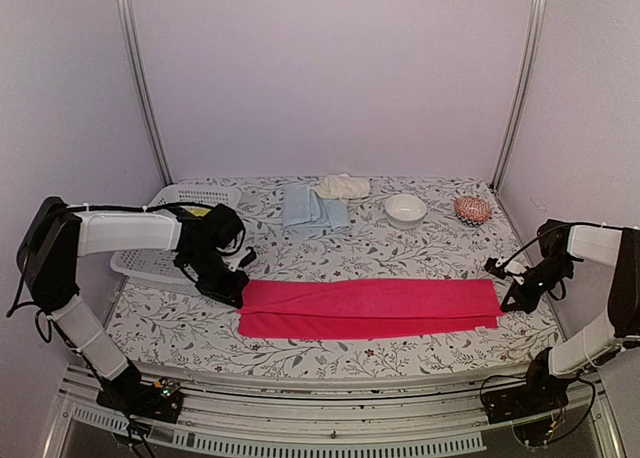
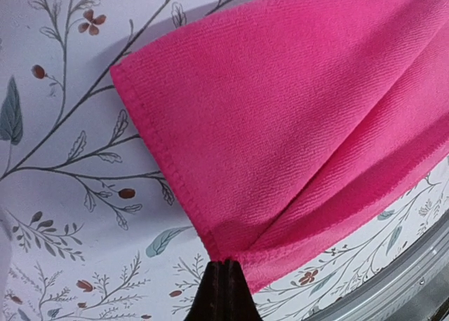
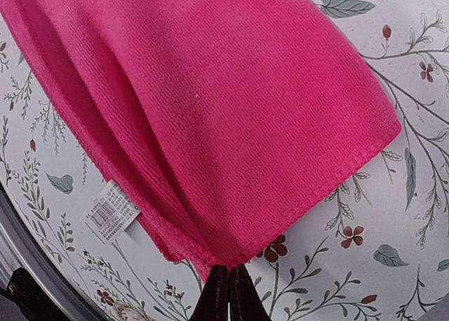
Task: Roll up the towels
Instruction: Fold the towel at the center of the board.
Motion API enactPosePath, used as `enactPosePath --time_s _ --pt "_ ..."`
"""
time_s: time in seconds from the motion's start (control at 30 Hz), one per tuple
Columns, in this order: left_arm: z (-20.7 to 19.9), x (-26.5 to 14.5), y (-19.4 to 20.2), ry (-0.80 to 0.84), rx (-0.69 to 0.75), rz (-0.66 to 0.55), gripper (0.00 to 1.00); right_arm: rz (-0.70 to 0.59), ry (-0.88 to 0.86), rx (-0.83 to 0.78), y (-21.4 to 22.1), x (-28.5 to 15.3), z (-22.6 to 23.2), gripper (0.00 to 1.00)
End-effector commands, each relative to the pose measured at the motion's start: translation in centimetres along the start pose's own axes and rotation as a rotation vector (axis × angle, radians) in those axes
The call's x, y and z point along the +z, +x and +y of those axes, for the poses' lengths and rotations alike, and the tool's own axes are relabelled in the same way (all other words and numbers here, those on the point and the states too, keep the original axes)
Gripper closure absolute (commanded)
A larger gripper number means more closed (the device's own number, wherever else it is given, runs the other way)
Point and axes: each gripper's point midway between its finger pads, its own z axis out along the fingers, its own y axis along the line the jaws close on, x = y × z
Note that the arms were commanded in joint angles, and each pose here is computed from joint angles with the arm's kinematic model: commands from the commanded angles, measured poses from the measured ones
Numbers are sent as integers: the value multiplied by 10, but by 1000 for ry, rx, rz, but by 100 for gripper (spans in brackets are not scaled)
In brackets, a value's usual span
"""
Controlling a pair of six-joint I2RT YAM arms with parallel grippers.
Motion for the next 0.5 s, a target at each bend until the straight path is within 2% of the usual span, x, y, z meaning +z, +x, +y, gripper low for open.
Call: enactPosePath --time_s 0.0,0.13,0.4,0.47 --pt "-1 -21 3 -12 -10 -41 100 -12 -15 -31 0 -7 9 97" --pt "-3 -25 8 1 -20 -32 100 -36 -33 -62 -5 -16 17 97" --pt "-1 -17 24 4 -50 12 100 -10 -82 -81 6 -6 29 97" --pt "-2 -12 32 18 -54 42 97 -1 -78 -88 9 -3 29 97"
